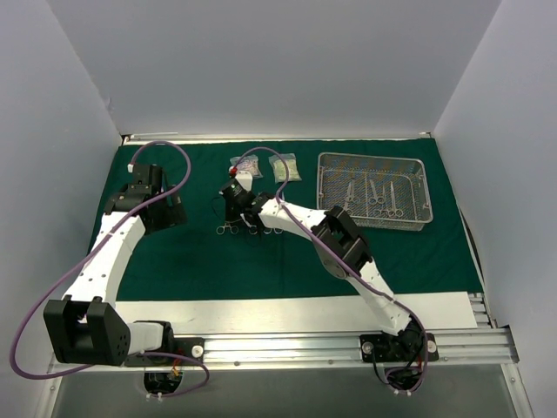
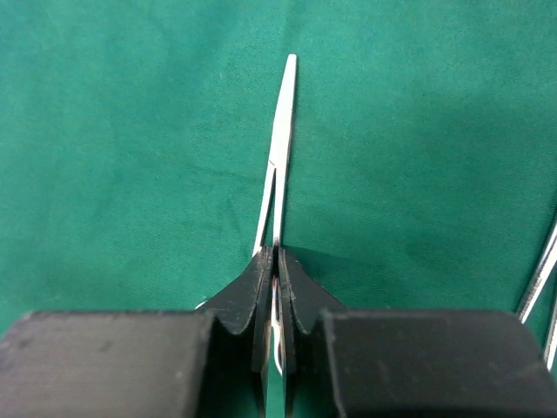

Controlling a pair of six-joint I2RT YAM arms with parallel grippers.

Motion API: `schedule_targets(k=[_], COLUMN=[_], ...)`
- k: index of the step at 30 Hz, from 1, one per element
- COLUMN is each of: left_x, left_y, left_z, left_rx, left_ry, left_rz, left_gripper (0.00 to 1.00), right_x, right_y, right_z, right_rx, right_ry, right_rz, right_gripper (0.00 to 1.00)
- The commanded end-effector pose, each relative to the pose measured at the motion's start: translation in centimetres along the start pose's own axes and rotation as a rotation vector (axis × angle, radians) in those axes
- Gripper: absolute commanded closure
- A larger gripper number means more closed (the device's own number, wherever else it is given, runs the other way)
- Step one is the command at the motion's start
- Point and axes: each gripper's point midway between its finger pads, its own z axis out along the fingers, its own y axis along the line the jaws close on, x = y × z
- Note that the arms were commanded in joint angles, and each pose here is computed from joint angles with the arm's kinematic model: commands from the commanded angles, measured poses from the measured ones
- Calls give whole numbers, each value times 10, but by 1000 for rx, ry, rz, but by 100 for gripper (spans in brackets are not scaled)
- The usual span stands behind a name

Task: Open and lay out the surgical kit
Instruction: Place the medical item in the surgical kit.

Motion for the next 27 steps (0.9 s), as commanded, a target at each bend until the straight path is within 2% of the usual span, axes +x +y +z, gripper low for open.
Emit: schedule_targets(k=[1,10,17,23,27], left_x=[-11,-10,-11,-13,-13], left_y=[-1,-1,-1,1,0], left_z=[-10,-10,-11,-14,-15], left_rx=[7,5,6,-1,7], left_ry=[-48,-45,-47,-58,-60], left_rz=[-19,-20,-18,-19,-25], left_gripper=[6,6,6,6,6], right_x=[-10,-10,-25,-63,-112], right_y=[3,3,8,15,18], right_z=[2,1,-11,-46,-91], right_rx=[16,12,2,-9,-41], right_ry=[-33,-34,-67,-145,-229], right_rz=[16,42,50,23,-16], right_gripper=[100,88,83,77,70])
